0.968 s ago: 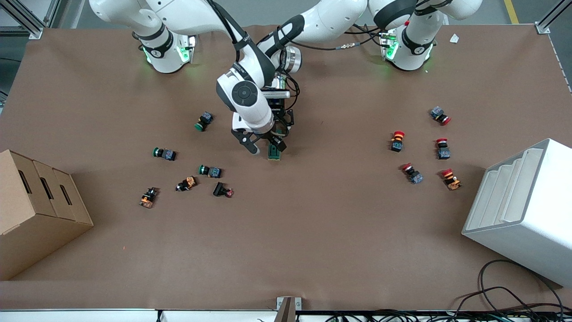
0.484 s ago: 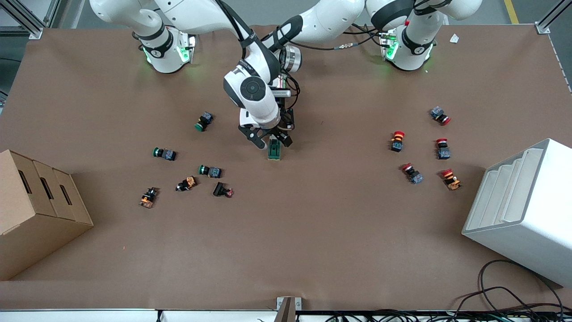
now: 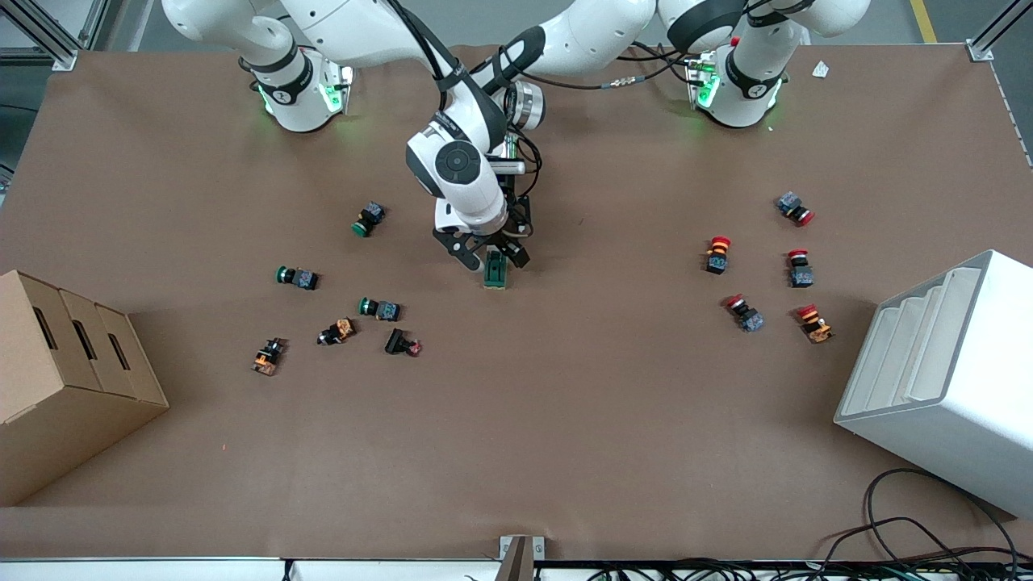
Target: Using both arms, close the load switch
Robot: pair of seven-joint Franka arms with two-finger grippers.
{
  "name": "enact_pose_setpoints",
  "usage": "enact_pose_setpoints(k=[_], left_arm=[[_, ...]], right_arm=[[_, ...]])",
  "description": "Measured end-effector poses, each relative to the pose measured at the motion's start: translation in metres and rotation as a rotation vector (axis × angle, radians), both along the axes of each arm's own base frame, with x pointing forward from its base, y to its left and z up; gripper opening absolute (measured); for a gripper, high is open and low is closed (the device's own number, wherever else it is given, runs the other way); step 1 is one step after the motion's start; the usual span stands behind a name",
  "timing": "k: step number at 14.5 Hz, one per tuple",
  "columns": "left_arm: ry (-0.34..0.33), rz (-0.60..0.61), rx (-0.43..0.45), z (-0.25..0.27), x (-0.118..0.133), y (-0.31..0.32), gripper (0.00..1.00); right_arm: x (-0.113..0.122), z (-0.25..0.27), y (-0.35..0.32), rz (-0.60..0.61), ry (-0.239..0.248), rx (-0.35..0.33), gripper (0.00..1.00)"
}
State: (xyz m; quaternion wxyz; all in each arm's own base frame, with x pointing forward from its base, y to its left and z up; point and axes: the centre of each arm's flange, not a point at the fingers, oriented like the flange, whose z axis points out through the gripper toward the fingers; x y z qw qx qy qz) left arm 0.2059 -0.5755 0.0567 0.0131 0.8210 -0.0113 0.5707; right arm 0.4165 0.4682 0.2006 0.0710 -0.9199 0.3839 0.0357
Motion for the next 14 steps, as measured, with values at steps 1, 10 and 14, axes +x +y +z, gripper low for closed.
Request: enact_pose_setpoints(k=[1, 10, 14], left_arm=[[-0.002, 0.001, 0.001, 0.0, 0.0, 0.0, 0.98], [-0.032, -0.004, 0.01, -0.002, 0.004, 0.002, 0.98], [-0.033, -0.004, 0.009, -0.002, 0.004, 0.002, 0.98]], right_arm=[[0.002, 0.001, 0.0, -0.004, -0.004, 0.003, 1.0], [0.024, 0.025, -0.003, -0.053, 0.001, 0.023, 1.0], [0.051, 0.039, -0.011, -0.09, -0.038, 0.055, 1.0]])
